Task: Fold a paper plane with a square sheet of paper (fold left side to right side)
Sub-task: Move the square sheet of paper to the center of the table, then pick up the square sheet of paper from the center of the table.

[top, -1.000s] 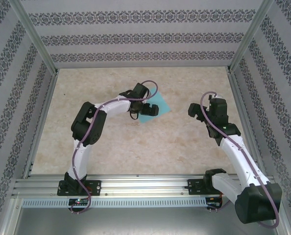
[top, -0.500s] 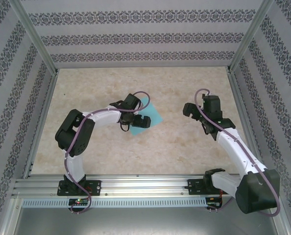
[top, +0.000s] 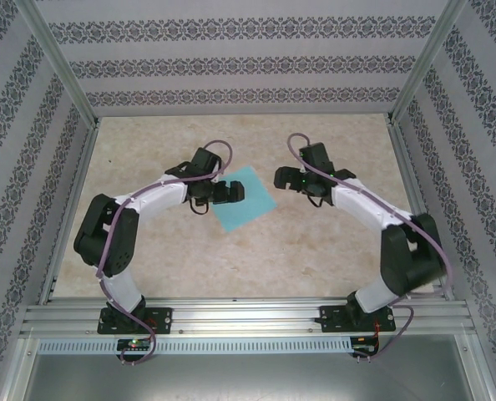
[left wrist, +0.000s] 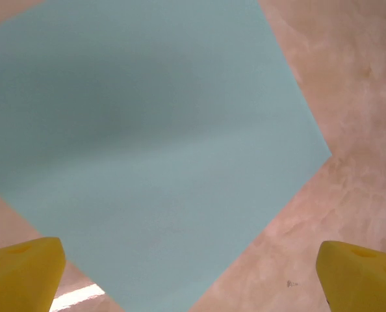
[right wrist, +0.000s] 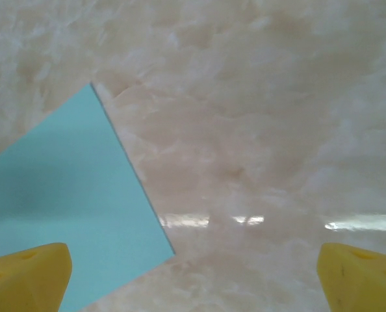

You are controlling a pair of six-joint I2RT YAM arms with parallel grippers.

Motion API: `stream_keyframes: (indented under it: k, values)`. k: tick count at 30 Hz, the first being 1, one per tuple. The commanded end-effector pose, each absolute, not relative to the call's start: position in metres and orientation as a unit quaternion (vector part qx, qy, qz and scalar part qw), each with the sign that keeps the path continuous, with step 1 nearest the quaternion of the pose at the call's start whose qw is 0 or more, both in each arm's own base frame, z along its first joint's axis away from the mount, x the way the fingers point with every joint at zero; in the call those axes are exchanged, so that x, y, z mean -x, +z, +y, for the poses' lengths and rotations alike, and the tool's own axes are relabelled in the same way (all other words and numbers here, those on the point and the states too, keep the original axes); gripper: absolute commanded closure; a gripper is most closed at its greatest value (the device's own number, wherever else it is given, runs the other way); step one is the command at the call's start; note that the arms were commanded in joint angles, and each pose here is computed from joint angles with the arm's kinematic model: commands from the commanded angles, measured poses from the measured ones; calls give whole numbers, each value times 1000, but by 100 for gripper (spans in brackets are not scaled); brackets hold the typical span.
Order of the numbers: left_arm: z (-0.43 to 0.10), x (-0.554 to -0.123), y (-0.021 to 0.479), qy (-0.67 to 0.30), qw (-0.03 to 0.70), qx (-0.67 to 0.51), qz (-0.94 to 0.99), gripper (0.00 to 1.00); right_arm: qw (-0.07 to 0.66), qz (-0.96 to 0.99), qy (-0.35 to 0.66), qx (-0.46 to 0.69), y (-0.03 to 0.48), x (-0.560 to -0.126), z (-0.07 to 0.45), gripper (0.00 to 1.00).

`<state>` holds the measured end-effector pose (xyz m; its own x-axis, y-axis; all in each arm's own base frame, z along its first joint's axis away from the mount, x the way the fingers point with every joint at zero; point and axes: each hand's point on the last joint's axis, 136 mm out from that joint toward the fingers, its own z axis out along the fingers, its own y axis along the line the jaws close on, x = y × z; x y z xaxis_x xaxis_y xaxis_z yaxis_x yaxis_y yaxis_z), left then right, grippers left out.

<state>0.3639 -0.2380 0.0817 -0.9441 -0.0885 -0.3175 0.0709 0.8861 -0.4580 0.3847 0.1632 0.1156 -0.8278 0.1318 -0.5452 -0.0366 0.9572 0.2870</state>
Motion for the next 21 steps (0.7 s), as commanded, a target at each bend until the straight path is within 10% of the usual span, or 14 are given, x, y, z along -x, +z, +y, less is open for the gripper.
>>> stream_keyframes:
  k: [1,21]
  values:
    - [-238,-364,77,-261,149,32,953,0,275,950,147,-30,104,-398,191,4]
    - [-239,-332,19,-279,81,67,954,18,208,974,90,20,26,-425,258,3]
